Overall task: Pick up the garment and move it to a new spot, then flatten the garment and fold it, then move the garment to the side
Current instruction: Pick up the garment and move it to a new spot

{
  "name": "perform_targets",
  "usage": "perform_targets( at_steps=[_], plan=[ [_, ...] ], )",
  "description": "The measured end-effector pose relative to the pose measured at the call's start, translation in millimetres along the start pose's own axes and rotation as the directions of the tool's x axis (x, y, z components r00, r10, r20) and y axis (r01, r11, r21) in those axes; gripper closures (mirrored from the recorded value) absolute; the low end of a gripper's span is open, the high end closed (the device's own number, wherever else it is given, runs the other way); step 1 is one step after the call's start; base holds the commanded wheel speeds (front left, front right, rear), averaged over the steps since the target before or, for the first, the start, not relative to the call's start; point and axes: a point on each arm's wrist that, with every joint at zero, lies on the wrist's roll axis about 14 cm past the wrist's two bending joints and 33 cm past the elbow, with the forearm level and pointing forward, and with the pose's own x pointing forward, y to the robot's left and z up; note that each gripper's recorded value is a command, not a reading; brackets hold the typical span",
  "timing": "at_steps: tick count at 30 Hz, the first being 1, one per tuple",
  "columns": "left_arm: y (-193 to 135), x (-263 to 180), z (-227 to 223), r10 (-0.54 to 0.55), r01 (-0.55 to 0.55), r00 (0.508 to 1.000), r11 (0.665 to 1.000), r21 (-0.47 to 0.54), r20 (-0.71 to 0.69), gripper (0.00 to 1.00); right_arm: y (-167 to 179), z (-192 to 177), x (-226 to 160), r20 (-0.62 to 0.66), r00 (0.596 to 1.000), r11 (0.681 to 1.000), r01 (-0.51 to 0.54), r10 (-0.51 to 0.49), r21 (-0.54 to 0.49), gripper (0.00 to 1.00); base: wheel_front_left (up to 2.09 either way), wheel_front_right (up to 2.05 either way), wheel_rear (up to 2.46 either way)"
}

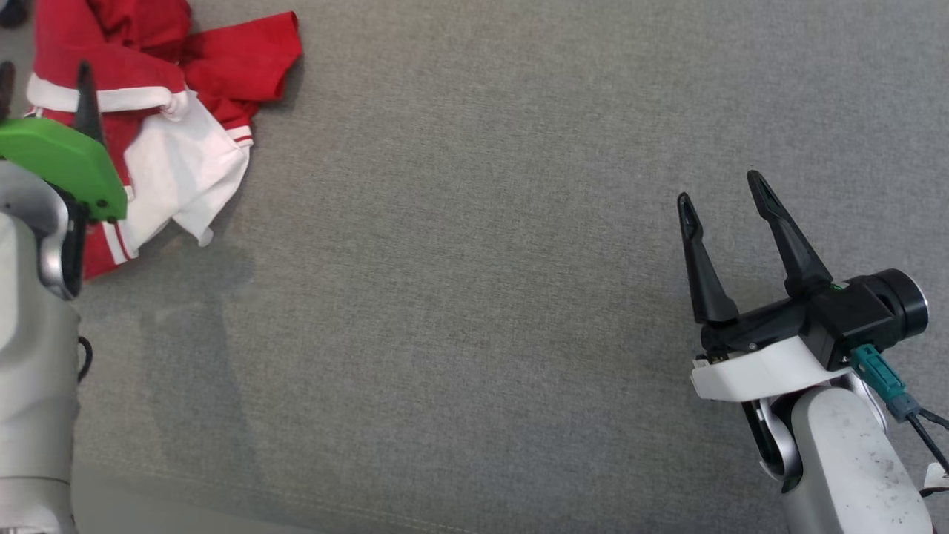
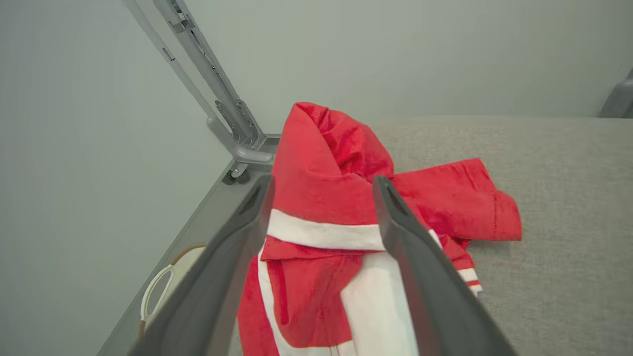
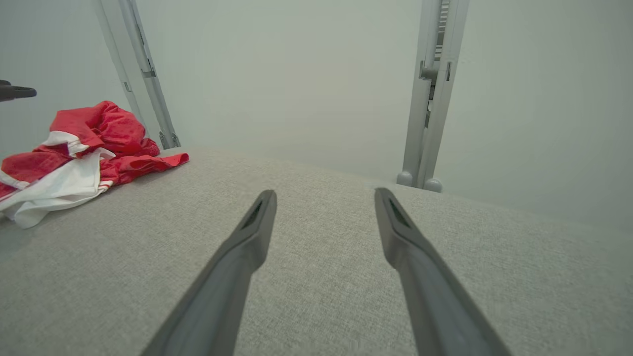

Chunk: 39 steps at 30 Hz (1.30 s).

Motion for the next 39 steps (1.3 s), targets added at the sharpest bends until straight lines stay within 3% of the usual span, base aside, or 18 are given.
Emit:
perform_targets(
  at_steps=[13,14,15,22,31,34,39],
  plan=[
    [3.0,63.1,-50.7,0.082,-0.087,0.967,0.996,-0.012,-0.242,0.00,-21.7,-51.9,-17.0,-0.126,0.990,0.997,0.069,-0.065,0.026,0.00,0.00,0.00,0.00],
    [1.2,65.7,-54.3,0.080,-0.086,0.964,0.996,-0.013,-0.254,0.64,-23.1,-54.5,-17.9,-0.132,0.989,0.997,0.073,-0.069,0.027,0.00,0.00,0.00,0.00],
    [-1.3,68.3,-56.0,0.074,-0.080,0.964,0.997,-0.014,-0.256,1.00,-24.3,-57.2,-18.7,-0.138,0.988,0.997,0.075,-0.071,0.026,0.00,0.00,0.00,0.00],
    [0.9,72.0,-55.6,0.077,-0.080,0.969,0.997,-0.004,-0.234,1.00,-22.0,-64.6,-16.3,-0.150,0.987,0.998,0.059,-0.055,0.027,0.00,0.00,0.00,0.00],
    [5.6,66.8,19.7,0.071,-0.073,0.994,0.997,0.015,0.077,1.00,-13.0,-45.7,-11.6,-0.112,0.993,0.999,0.040,-0.037,0.024,0.00,0.00,0.00,0.00],
    [7.6,57.8,59.6,0.065,-0.071,0.975,0.997,0.020,0.211,1.00,-9.7,-33.5,-11.4,-0.090,0.995,0.999,0.038,-0.036,0.023,0.00,0.00,0.00,0.00],
    [4.3,26.5,148.9,0.034,-0.055,0.889,0.998,0.033,0.456,1.00,-3.3,-9.9,-15.3,-0.049,0.998,0.999,0.043,-0.042,0.026,0.00,0.00,0.00,0.00]
  ],
)
